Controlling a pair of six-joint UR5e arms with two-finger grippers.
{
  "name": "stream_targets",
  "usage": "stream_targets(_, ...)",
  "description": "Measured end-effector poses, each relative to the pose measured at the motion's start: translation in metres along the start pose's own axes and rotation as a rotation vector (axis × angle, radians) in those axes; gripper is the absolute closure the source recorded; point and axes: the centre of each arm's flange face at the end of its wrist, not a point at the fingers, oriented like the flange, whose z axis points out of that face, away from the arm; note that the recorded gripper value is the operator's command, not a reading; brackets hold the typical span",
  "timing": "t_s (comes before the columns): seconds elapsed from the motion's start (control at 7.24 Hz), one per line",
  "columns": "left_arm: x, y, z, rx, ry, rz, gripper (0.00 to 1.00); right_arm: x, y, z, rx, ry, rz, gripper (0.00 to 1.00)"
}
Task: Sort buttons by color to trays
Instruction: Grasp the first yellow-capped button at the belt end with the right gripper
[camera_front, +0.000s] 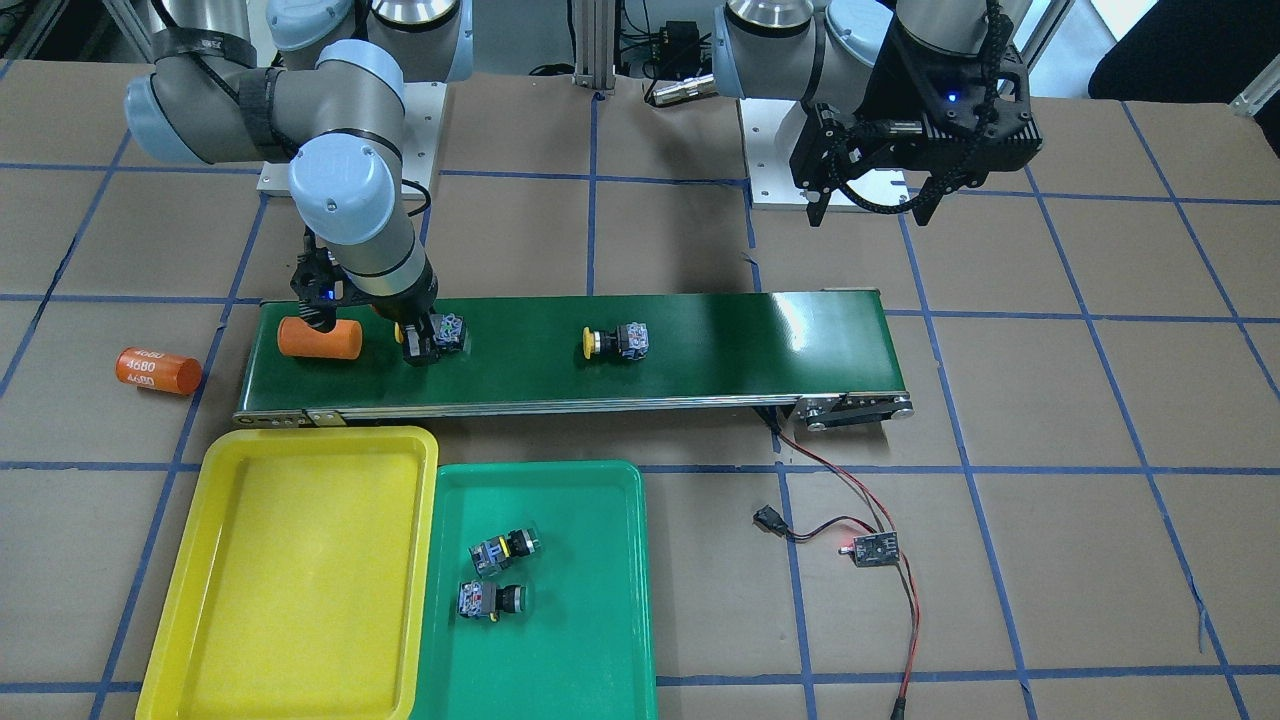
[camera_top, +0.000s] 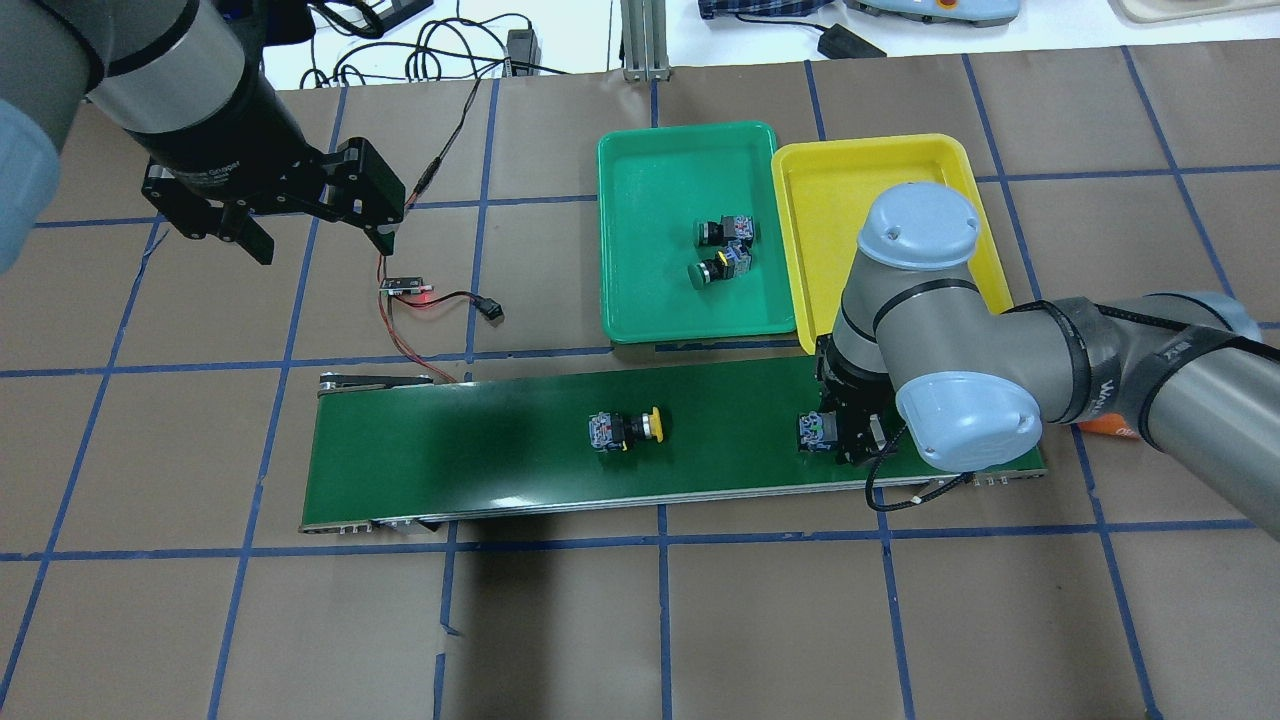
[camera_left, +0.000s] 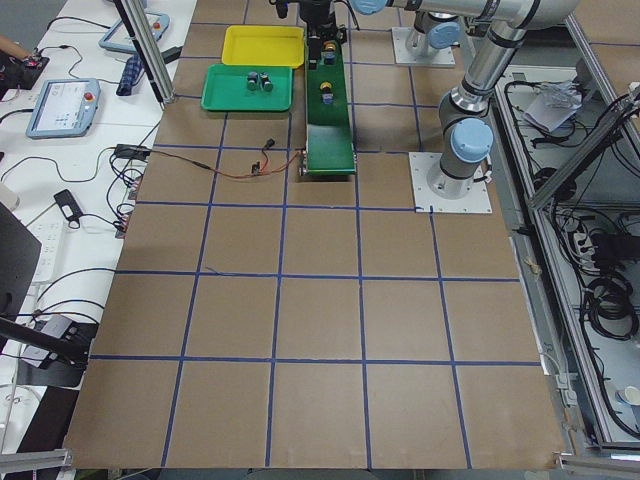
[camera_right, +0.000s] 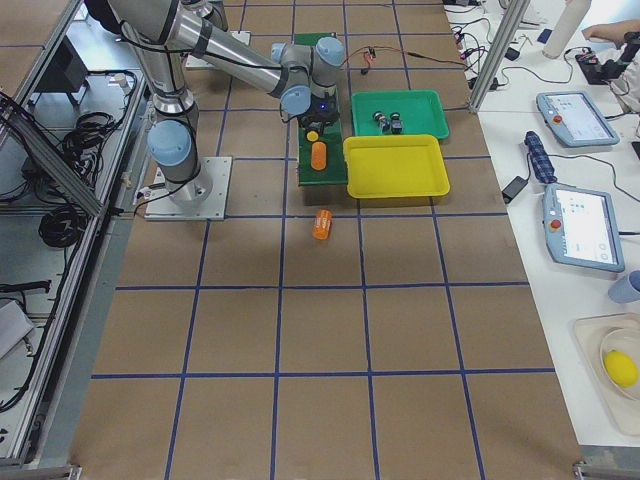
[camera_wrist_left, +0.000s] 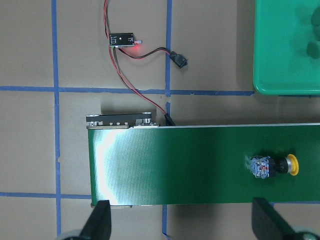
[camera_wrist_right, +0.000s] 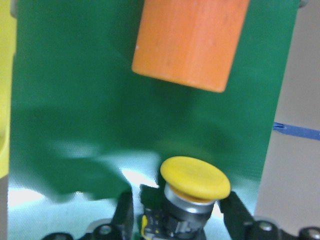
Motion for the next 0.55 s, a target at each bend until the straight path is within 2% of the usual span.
stream_targets(0.28,0.000,-0.005,0.005,0.022,-0.001,-0.002,0.00,-0.005,-0.002,-0.011,0.002,-0.031,-0.001,1.00)
stream_targets(0.55,-0.002,-0.016,0.011,0.054,-0.003,-0.011,0.00,-0.027,-0.012,-0.042,0.007,-0.096,-0.011,1.00)
